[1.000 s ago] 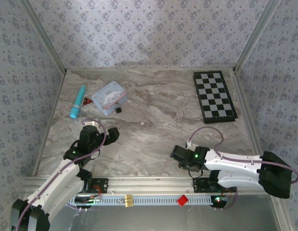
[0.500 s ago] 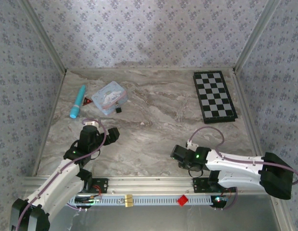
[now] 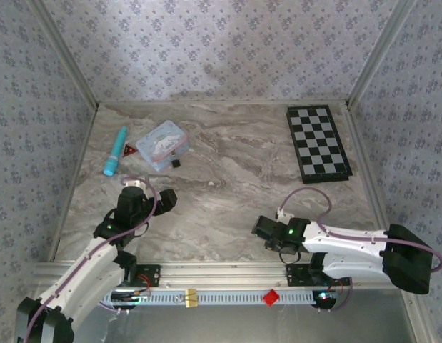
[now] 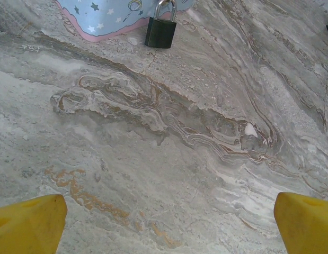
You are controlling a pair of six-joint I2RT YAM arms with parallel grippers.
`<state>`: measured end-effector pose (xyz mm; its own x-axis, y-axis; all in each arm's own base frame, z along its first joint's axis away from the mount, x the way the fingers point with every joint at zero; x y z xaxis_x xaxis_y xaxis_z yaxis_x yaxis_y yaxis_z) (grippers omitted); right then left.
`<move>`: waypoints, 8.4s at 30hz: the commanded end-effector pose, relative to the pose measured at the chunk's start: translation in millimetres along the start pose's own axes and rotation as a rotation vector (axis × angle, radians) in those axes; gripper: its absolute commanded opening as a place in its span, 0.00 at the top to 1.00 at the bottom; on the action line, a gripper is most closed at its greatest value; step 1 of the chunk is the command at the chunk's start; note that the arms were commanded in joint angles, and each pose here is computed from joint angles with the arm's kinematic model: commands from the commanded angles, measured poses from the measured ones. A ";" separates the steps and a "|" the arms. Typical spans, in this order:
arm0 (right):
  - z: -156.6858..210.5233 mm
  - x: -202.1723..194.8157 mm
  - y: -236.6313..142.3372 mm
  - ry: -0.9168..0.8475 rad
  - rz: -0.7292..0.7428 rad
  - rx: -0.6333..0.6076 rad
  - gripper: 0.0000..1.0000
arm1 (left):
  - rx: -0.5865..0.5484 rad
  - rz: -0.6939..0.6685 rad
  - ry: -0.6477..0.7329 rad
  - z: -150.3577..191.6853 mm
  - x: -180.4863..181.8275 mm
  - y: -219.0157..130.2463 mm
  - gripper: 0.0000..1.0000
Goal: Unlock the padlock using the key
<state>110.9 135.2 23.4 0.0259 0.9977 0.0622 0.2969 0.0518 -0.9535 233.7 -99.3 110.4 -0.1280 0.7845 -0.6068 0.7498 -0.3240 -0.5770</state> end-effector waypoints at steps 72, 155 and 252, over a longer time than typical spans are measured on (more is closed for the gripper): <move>-139.8 209.6 -172.1 -0.788 -1.159 -0.779 1.00 | 0.196 0.880 0.275 -6.2 -187.6 -65.5 0.36; -184.7 157.3 -162.4 -0.123 -1.161 -0.919 0.44 | 0.119 0.623 -0.290 -17.9 -188.0 0.5 1.00; -187.0 177.1 -178.6 -0.057 -1.434 -0.714 0.75 | 0.153 0.718 -0.250 2.1 -233.9 -22.5 1.00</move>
<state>239.2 297.4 251.4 -0.6717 0.1621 0.7228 0.4001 0.9006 0.1698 247.2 -280.5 263.5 0.1911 0.2127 -0.9582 0.5978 -0.7995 -0.0583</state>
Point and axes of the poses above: each hand's point on the last joint's axis, 136 mm out from that joint toward the fingers, its own y axis out along the fingers, its own x axis along the line the jaws close on, z = x × y, the point moved 1 cm from there along -y, back along the fingers, and after that the axes turned 11 degrees about -y, right-handed, at the moved point
